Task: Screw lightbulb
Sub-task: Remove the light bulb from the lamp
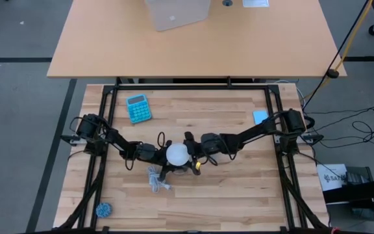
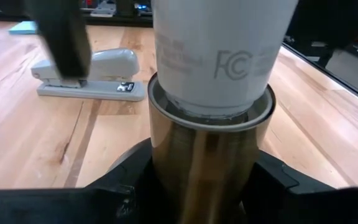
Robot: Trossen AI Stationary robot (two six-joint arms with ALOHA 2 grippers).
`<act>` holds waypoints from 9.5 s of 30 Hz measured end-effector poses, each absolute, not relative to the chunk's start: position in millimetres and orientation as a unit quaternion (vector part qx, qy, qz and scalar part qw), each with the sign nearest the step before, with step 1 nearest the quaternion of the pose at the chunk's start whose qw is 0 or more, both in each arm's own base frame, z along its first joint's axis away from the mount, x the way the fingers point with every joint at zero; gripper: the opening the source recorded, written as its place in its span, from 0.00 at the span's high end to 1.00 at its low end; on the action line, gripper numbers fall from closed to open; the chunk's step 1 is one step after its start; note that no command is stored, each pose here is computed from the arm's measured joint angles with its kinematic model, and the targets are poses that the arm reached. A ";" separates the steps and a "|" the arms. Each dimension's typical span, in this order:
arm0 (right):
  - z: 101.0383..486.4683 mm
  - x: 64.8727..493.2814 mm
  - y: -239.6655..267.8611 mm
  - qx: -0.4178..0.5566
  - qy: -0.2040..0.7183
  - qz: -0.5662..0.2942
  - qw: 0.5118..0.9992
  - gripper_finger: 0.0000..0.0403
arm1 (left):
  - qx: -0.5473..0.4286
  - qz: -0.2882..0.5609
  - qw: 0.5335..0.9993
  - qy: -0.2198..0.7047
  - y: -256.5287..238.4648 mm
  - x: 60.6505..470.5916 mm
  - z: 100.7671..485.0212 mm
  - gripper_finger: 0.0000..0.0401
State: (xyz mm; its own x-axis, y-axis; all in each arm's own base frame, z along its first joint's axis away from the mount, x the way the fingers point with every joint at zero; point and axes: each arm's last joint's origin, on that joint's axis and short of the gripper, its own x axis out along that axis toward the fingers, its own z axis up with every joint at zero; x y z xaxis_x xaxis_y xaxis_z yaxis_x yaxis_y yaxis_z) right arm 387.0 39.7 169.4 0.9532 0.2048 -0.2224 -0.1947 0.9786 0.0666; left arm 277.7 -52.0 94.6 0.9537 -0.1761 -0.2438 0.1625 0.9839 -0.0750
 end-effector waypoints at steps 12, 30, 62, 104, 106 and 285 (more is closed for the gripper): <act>191.9 369.9 54.1 -0.020 0.161 0.013 0.987 0.33 | -0.023 -0.061 0.990 0.127 -50.5 278.0 94.2 0.56; 191.2 346.0 110.3 -0.021 0.160 -0.183 0.970 0.33 | -0.021 0.029 0.991 0.126 -44.9 278.0 93.5 0.56; 139.2 407.4 105.2 0.010 -0.047 -0.336 0.941 0.33 | -0.038 0.126 0.985 0.113 -39.5 277.6 94.5 0.56; 138.7 402.8 98.6 -0.048 -0.011 -0.175 0.983 0.58 | -0.023 -0.017 0.991 0.131 -48.8 277.0 93.0 0.56; 139.6 397.1 96.4 -0.045 -0.009 -0.141 0.989 0.58 | -0.021 -0.034 0.990 0.132 -50.1 278.0 93.4 0.56; 188.4 372.8 50.2 0.002 0.188 0.056 0.981 0.27 | -0.035 -0.131 0.976 0.169 -50.0 275.7 86.9 0.54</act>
State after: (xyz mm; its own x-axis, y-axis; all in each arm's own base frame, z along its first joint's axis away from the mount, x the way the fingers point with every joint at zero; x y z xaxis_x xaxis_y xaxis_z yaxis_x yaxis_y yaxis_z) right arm 372.8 50.2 188.4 0.9232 0.1111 -0.3680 -0.1093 0.9937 0.0258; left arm 275.7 -50.0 86.9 0.9086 -0.2676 -0.3207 0.2441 0.9633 -0.1122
